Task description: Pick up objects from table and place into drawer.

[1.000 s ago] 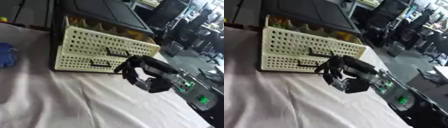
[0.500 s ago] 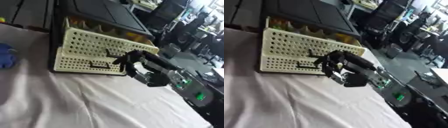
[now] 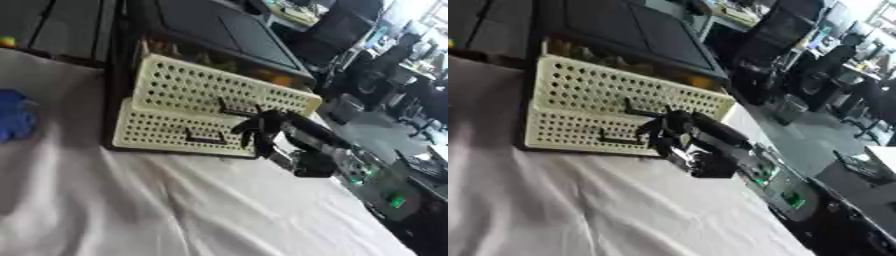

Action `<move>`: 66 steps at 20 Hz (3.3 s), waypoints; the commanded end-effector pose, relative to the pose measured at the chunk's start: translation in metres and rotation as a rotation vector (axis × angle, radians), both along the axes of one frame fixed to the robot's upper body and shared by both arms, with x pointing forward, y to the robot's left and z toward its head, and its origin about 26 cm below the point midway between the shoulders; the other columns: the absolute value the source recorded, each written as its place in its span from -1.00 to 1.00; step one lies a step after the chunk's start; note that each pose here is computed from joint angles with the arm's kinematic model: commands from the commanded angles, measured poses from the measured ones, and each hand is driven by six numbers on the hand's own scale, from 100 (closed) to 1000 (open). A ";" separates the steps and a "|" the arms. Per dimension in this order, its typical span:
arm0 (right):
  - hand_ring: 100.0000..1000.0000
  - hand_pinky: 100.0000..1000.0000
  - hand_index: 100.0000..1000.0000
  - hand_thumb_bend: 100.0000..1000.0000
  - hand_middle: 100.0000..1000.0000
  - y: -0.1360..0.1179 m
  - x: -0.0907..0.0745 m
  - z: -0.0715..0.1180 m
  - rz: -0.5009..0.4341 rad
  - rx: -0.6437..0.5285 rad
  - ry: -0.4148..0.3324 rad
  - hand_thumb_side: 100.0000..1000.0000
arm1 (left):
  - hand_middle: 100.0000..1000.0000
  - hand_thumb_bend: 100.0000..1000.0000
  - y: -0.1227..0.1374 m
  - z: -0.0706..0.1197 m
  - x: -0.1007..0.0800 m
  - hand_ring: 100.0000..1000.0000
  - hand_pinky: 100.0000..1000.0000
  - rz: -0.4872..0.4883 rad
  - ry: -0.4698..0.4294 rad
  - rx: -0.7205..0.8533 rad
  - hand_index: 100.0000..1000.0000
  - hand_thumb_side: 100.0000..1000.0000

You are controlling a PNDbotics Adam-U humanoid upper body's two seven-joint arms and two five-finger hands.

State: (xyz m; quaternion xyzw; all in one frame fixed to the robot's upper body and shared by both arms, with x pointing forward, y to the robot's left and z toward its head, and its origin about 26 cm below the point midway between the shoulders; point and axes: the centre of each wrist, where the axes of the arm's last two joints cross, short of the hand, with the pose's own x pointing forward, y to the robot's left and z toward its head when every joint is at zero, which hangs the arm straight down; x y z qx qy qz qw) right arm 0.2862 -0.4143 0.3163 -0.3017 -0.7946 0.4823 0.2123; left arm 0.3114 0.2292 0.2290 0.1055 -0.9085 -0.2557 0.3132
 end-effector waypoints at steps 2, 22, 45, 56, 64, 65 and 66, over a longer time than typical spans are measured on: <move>-0.26 -0.62 0.64 -1.00 0.06 -0.004 -0.004 0.012 0.015 0.007 -0.035 1.00 | 0.10 -0.90 -0.002 0.004 -0.002 0.01 -0.22 -0.007 -0.019 0.017 0.92 1.00; -0.25 -0.57 0.63 -1.00 0.10 -0.009 -0.008 0.019 0.076 0.099 -0.124 1.00 | 0.10 -0.89 -0.004 0.002 -0.003 0.00 -0.22 -0.020 0.004 0.031 0.92 1.00; 0.47 0.07 0.90 -1.00 0.74 -0.009 -0.007 0.014 0.188 0.086 -0.125 1.00 | 0.10 -0.89 -0.007 0.001 -0.003 -0.01 -0.21 -0.021 0.012 0.035 0.93 1.00; 0.73 0.55 0.86 -1.00 0.78 -0.010 -0.008 0.005 0.194 0.069 -0.110 1.00 | 0.10 -0.89 -0.007 0.002 -0.002 -0.01 -0.21 -0.023 0.013 0.028 0.92 1.00; 0.78 0.64 0.90 -1.00 0.81 -0.018 -0.009 0.007 0.205 0.103 -0.149 1.00 | 0.10 -0.90 -0.007 0.003 -0.002 -0.01 -0.21 -0.012 -0.003 0.024 0.92 1.00; 0.78 0.65 0.92 -1.00 0.81 -0.018 -0.009 0.007 0.215 0.113 -0.156 1.00 | 0.10 -0.90 -0.007 0.003 -0.002 -0.01 -0.21 -0.012 -0.002 0.025 0.92 1.00; 0.78 0.65 0.93 -1.00 0.79 -0.018 -0.010 0.008 0.226 0.120 -0.162 1.00 | 0.10 -0.90 -0.008 0.003 -0.002 -0.01 -0.21 -0.013 -0.003 0.026 0.92 1.00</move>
